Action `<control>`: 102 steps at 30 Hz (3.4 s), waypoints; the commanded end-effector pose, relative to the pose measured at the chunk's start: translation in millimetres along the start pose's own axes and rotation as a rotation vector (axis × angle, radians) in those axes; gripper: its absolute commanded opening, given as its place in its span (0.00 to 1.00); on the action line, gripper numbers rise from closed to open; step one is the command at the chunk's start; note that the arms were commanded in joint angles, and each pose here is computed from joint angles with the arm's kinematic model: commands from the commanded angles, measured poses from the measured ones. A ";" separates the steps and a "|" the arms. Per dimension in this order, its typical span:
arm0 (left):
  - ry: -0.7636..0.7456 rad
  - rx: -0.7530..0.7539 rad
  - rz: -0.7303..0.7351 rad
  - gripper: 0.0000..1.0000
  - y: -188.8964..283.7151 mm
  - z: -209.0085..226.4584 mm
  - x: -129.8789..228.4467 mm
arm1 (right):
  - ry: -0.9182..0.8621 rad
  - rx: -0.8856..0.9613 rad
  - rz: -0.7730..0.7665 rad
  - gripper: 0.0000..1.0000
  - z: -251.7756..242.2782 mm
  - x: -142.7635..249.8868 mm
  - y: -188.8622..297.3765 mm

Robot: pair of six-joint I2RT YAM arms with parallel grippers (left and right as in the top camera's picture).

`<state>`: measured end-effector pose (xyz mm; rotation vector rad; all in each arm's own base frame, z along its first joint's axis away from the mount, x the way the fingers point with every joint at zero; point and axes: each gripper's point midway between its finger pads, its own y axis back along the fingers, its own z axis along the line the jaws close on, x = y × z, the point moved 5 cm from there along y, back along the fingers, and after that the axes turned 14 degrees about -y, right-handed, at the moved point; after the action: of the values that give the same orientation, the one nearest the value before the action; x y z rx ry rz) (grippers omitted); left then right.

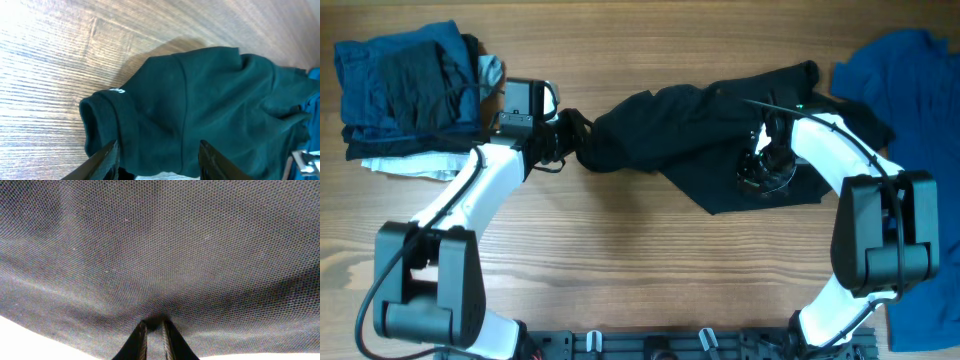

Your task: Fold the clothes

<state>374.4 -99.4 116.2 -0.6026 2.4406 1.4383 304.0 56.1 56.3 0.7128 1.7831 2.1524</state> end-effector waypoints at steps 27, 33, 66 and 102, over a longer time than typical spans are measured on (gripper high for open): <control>-0.045 -0.129 0.030 0.52 -22.0 23.0 5.4 | 0.013 0.006 -0.020 0.12 -1.8 0.1 4.7; -0.064 -0.123 0.058 0.53 -37.0 18.9 13.7 | 0.013 0.006 -0.021 0.12 -1.8 0.1 4.7; -0.202 -0.150 -0.144 0.04 -42.6 3.0 -19.6 | -0.143 0.258 -0.087 0.06 -50.6 -0.6 -2.8; -0.235 -0.150 -0.273 0.06 -36.0 2.4 -45.7 | -0.014 -0.284 -0.241 0.14 -47.9 -86.6 110.6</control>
<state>426.5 -107.3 104.8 -0.7168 2.0345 1.4723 371.0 -75.4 125.5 0.4592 1.4486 2.0345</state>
